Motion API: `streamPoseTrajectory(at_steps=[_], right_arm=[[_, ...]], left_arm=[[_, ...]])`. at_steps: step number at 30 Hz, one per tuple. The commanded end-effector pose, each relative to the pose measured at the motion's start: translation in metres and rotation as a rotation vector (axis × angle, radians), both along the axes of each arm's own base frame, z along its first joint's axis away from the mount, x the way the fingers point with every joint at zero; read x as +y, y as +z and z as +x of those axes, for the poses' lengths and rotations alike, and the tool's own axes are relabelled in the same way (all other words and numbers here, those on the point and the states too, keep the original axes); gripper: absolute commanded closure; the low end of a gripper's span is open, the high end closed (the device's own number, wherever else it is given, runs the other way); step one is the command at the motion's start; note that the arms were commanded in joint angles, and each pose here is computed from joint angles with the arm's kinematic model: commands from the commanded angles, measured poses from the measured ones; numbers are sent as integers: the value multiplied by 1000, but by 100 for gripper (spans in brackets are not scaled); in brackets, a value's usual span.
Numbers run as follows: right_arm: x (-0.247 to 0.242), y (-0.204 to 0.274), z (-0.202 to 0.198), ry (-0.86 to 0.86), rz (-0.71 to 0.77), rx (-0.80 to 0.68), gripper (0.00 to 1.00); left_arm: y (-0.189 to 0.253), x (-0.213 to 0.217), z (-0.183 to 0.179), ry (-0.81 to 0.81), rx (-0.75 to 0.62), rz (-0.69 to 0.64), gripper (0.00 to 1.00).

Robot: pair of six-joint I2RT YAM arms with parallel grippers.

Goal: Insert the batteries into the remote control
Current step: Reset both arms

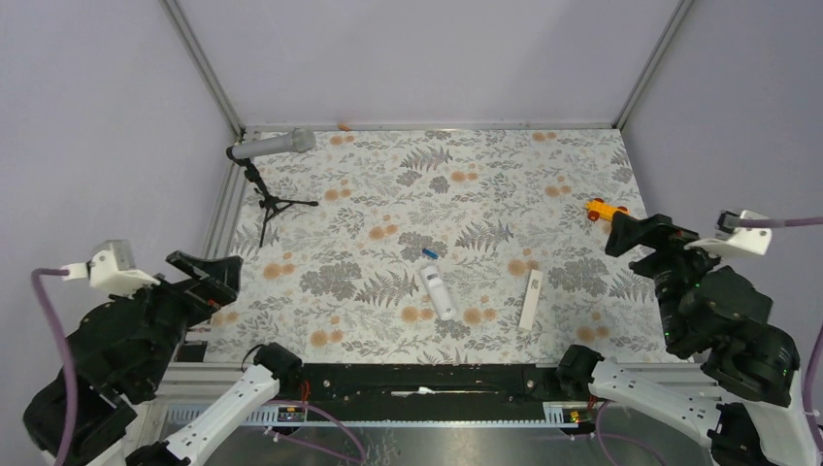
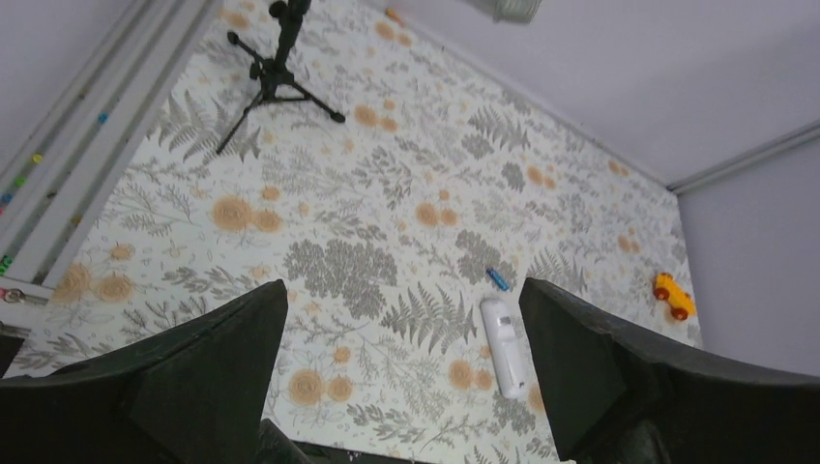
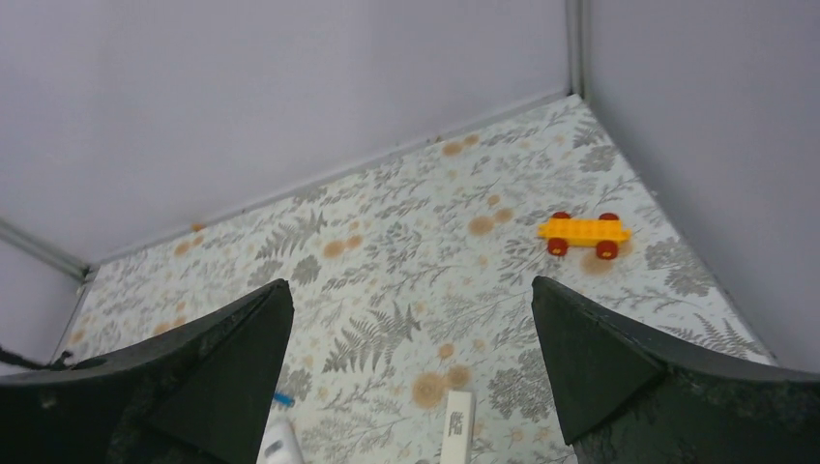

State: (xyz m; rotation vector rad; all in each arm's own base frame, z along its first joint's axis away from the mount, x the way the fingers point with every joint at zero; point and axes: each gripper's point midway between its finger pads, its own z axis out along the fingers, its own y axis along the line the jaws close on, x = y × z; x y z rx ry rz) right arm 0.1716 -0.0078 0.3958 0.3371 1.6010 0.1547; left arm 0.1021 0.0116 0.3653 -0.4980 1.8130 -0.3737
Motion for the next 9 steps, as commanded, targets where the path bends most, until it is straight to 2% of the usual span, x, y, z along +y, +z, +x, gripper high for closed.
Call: streamPoseTrajectory(at_steps=[1, 9], right_arm=[[-38, 23, -8, -145, -2, -76, 0], [-54, 27, -17, -168, 30, -105, 1]], left_arm=[[28, 24, -10, 61, -92, 33, 1], [39, 30, -12, 85, -155, 17, 1]])
